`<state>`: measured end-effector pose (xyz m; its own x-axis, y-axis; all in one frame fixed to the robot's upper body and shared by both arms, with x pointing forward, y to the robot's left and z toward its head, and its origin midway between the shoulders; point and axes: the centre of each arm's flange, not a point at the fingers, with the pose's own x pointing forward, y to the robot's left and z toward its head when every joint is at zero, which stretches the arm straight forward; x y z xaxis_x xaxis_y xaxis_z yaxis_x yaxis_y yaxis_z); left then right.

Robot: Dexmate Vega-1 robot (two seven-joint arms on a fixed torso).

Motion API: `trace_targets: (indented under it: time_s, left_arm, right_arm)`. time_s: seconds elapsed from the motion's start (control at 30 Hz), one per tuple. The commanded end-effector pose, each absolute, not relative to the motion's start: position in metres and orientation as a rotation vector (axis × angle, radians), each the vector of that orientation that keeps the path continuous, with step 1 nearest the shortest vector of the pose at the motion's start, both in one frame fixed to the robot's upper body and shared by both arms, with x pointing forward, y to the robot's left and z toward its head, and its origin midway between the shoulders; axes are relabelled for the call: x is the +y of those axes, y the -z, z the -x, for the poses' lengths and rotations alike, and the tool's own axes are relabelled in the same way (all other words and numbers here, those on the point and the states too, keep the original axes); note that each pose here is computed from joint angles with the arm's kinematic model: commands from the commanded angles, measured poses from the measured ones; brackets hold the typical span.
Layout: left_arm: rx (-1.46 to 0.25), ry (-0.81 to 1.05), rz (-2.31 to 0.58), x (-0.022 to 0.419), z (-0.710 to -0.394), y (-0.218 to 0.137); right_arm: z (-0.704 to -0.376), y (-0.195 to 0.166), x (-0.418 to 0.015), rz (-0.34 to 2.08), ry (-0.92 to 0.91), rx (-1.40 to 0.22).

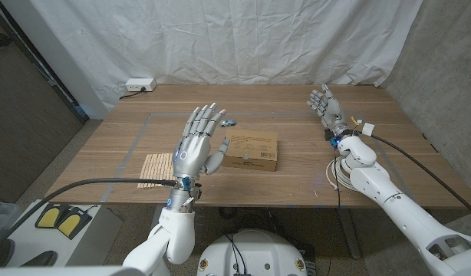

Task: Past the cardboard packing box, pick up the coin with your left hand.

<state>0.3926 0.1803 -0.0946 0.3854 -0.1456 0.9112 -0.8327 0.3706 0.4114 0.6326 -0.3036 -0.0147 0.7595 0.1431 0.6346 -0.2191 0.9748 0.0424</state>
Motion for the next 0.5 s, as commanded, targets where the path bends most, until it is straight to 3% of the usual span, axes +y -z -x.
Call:
trace_targets:
  time_s: [0.03, 0.5]
  left_arm:
    - [-1.096, -0.631, -1.153, 0.161, -0.3775, 0.0983]
    - [-1.091, -0.691, -1.226, 0.1527, -0.3702, 0.0996]
  right_arm:
    - [-0.6261, 0.02, -0.3046, -0.121, -0.192, -0.67]
    - [-0.6258, 0.0222, -0.3018, -0.123, -0.201, -0.664]
